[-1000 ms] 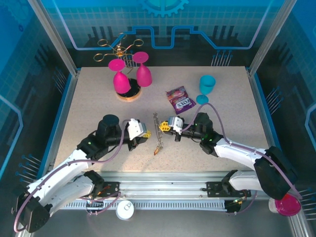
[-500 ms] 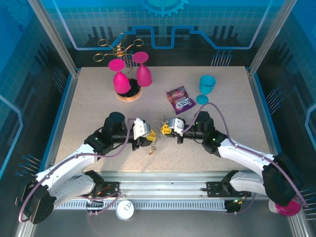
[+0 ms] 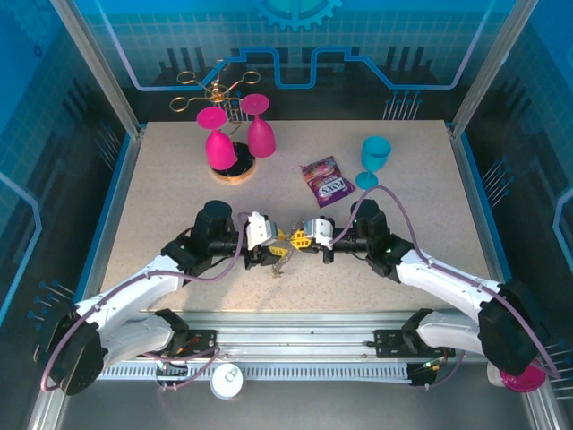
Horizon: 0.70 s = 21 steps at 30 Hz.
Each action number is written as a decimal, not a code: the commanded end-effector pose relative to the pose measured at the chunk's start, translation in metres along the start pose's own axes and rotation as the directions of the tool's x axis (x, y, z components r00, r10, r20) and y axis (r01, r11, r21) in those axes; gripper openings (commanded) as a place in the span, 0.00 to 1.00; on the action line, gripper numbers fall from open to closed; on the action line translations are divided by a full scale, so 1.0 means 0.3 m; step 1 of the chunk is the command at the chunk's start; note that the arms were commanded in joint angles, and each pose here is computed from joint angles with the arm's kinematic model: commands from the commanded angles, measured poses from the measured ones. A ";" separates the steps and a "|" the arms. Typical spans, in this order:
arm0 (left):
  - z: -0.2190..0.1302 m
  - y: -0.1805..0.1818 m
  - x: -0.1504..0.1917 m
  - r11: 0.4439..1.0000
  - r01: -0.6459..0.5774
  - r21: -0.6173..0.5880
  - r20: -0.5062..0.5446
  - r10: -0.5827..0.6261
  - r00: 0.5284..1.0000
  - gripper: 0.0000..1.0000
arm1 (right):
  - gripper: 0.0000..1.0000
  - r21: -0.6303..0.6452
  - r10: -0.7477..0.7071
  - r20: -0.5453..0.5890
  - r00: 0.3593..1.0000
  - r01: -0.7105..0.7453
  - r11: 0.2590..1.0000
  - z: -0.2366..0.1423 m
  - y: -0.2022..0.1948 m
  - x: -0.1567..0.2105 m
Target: Put the keys on the keyring
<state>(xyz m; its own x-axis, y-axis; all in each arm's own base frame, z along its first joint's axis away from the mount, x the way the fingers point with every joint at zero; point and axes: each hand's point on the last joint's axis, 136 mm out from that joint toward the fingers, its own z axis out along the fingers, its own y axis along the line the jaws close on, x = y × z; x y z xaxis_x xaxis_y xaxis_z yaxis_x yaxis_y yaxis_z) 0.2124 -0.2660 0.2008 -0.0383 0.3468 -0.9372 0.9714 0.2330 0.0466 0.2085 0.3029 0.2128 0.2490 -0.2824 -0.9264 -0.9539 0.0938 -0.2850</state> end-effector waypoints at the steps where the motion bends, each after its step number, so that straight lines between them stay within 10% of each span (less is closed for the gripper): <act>1: -0.001 -0.007 -0.058 0.998 -0.060 0.020 0.051 0.059 0.997 0.40 | 0.00 -0.022 -0.052 0.040 0.998 0.053 0.998 -0.007 -0.002 -0.065; 21: 0.000 -0.058 -0.071 0.987 -0.151 0.057 0.065 0.147 0.987 0.08 | 0.00 -0.049 -0.048 -0.010 0.999 0.048 0.998 0.003 0.018 -0.047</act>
<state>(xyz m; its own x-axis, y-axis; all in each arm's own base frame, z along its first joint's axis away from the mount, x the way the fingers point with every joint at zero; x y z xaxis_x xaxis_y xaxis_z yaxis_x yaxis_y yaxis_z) 0.2071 -0.2726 0.2054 0.0508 0.3464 -0.9367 0.9750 0.1860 0.1216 0.2019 0.3032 0.2058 0.2474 -0.3272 -0.9120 -0.9593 0.0497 -0.2781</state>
